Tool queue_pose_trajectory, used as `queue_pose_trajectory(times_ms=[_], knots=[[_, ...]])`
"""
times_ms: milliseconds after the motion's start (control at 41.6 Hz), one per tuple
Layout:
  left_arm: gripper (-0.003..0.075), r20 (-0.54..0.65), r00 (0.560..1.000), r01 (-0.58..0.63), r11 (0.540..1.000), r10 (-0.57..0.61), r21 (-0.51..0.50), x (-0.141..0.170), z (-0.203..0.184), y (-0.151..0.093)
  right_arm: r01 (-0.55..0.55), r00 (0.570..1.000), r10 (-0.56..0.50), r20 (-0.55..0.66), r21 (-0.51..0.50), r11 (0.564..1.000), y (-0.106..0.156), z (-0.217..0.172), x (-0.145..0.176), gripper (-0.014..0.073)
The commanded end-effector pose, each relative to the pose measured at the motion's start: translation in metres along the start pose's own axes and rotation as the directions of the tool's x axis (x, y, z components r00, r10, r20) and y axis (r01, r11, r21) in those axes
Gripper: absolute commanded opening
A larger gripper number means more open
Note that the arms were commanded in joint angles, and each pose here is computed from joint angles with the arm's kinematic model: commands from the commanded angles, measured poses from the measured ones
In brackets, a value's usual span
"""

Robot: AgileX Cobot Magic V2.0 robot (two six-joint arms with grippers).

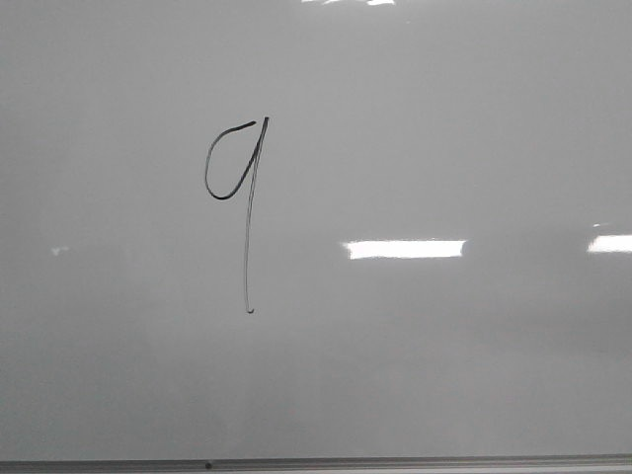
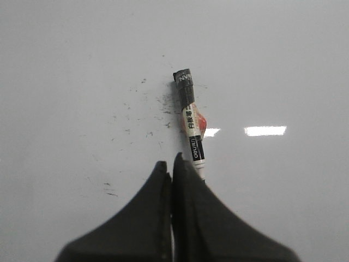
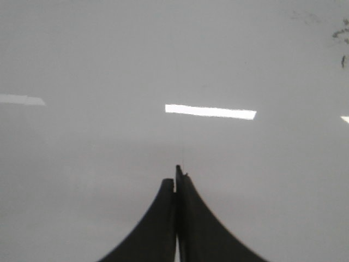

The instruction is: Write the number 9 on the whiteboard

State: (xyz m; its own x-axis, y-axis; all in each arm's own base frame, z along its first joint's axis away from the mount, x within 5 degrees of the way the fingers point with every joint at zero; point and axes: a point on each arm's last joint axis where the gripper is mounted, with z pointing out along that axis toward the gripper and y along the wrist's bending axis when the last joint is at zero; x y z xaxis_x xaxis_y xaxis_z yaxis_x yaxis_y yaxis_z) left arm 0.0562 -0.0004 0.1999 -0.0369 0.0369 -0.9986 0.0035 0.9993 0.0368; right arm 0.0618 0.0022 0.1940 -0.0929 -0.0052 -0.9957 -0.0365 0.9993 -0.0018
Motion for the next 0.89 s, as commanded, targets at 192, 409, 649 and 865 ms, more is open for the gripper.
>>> queue_pose_trajectory(times_ms=[192,409,649,865], knots=[[-0.0019,0.102,0.995,0.016,1.0,-0.015,-0.007,-0.0082,-0.0017,0.0008,-0.02,0.998,0.017,0.057,0.04,0.999,-0.0023,-0.0065,-0.0006,-0.0068],[-0.0019,0.102,0.995,0.016,1.0,-0.015,-0.007,-0.0082,-0.0017,0.0008,-0.02,0.999,0.018,0.04,0.042,0.999,-0.0024,-0.0066,0.0011,-0.0068],[-0.0019,0.102,0.995,0.016,1.0,-0.015,-0.007,-0.0082,-0.0017,0.0008,-0.02,0.999,0.018,0.04,0.042,0.999,-0.0024,-0.0066,0.0011,-0.0068],[-0.0019,0.102,0.995,0.016,1.0,-0.015,-0.007,-0.0082,-0.0017,0.0008,-0.02,0.999,0.018,0.04,0.042,0.999,-0.0024,-0.0066,0.0011,-0.0068]])
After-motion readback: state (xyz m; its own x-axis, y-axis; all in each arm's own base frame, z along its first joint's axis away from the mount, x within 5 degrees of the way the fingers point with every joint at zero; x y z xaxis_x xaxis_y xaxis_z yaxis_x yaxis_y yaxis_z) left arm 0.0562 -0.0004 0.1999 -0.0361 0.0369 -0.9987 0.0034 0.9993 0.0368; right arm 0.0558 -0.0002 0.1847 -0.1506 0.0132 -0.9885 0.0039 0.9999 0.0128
